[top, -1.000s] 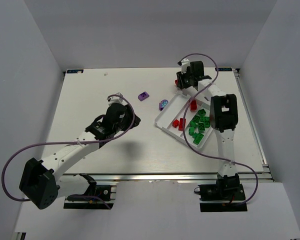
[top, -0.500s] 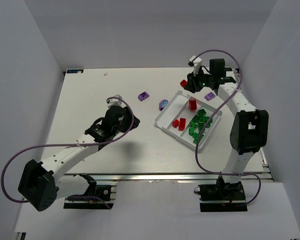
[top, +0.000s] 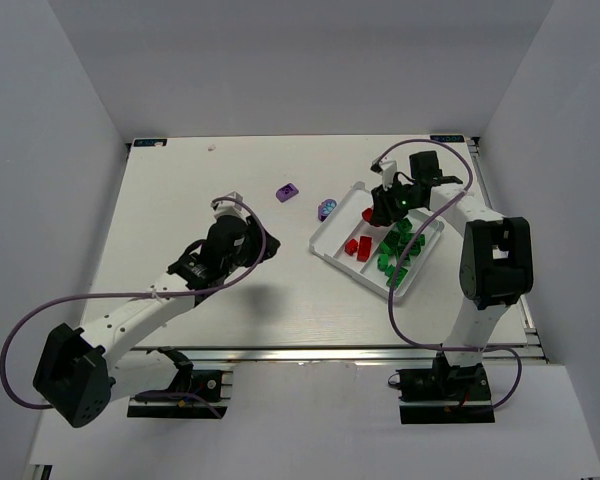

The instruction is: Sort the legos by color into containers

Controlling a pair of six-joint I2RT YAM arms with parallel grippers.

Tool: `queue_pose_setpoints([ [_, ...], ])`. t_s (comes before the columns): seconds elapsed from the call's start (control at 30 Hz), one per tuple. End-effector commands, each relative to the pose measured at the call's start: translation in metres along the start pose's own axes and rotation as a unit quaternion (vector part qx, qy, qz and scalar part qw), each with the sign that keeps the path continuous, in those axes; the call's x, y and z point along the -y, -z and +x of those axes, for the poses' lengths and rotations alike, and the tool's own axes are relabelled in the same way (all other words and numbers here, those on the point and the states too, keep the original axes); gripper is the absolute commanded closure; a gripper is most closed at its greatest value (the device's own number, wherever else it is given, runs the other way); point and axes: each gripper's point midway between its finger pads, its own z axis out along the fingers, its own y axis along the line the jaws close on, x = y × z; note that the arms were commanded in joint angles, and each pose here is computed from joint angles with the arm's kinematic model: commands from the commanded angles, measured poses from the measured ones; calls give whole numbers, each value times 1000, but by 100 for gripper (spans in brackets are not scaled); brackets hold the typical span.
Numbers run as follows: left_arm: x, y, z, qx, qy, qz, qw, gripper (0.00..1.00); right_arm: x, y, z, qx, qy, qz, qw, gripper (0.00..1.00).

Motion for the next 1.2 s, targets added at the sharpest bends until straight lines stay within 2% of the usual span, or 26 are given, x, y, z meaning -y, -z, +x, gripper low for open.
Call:
queue_pose_setpoints([
  [0.0, 5, 8, -6, 15, 10, 18, 1000, 44, 3, 6, -3, 5, 9, 15, 1000, 92],
  [0.17, 3, 9, -5, 15, 12, 18, 1000, 44, 6, 0, 2, -3, 1, 13, 1000, 77],
  [0.3, 4, 9, -5, 15, 14, 21, 1000, 44, 8, 0, 3, -5, -1, 16, 1000, 59],
  [0.57, 5, 10, -5, 16, 16, 23, 999, 44, 9, 3, -1, -2, 2, 21, 1000, 56],
  [0.8, 4, 9, -5, 16, 15, 23, 1000, 44, 9, 7, -5, 2, 2, 25, 1000, 37],
  [0.9, 3, 10, -4, 17, 15, 22, 1000, 44, 10, 10, -10, 8, 3, 31, 999, 37],
  [1.0, 3, 10, -4, 17, 15, 21, 1000, 44, 22, 20, -21, 23, 12, 78, 997, 38],
  [1.07, 3, 11, -5, 19, 15, 21, 999, 44, 39, 36, -32, 41, 22, 132, 990, 35],
  [1.13, 2, 11, -5, 20, 15, 21, 999, 44, 55, 51, -48, 78, 4, 170, 982, 14],
  [1.17, 2, 11, -5, 19, 15, 20, 1000, 44, 68, 59, -50, 89, -18, 186, 978, 11],
])
